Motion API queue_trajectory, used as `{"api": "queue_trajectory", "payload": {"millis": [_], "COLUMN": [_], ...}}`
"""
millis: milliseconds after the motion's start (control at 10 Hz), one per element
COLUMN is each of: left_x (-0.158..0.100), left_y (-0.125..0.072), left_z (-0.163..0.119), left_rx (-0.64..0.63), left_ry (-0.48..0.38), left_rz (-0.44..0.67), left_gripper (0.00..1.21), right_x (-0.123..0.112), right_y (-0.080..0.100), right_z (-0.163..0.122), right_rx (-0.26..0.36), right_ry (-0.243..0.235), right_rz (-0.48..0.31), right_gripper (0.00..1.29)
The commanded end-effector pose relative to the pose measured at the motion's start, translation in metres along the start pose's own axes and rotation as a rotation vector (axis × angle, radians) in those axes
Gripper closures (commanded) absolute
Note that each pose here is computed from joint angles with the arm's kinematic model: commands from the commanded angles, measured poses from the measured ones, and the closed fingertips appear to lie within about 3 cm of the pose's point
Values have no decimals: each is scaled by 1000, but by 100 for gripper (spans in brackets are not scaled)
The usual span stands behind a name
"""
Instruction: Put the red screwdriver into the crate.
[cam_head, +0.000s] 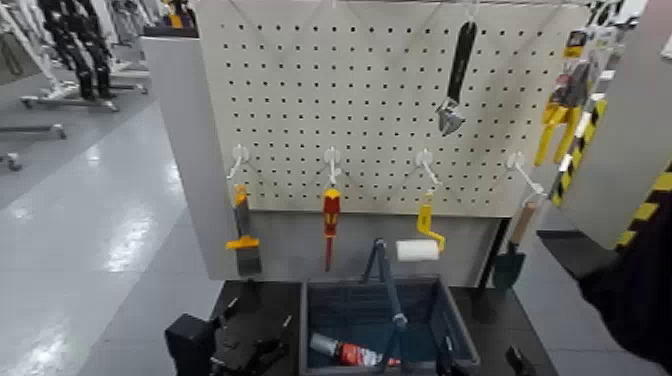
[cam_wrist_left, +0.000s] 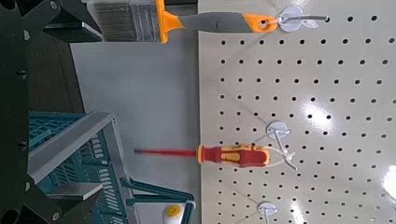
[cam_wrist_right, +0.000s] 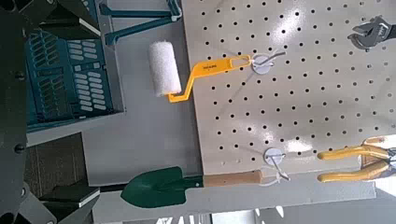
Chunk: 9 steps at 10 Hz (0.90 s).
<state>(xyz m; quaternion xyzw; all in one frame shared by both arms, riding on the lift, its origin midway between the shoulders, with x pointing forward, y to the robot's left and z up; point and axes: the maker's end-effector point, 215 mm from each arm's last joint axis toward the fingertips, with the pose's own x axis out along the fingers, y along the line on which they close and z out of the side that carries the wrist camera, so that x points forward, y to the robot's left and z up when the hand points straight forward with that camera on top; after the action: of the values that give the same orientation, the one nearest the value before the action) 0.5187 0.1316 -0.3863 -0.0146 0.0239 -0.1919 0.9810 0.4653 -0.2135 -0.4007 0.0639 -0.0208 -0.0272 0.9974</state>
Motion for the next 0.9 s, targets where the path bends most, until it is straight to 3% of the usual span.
{"api": "queue_trajectory", "payload": {"millis": [100,500,900], "left_x": [1,13,44], "left_y": [0,-3,-11], "left_z": [0,5,29], "left_rx": [-3,-6,-22], "left_ry": [1,12,6], "left_rz": [-1,-30,-149], "left_gripper": [17,17,17], "right_x": [0,0,0], "right_y": [2,2,4], "right_z": [1,2,0], "right_rx": [1,2,9], "right_ry": [-3,-7,-4], "right_rz": [3,3,5], "right_gripper": [13,13,13]}}
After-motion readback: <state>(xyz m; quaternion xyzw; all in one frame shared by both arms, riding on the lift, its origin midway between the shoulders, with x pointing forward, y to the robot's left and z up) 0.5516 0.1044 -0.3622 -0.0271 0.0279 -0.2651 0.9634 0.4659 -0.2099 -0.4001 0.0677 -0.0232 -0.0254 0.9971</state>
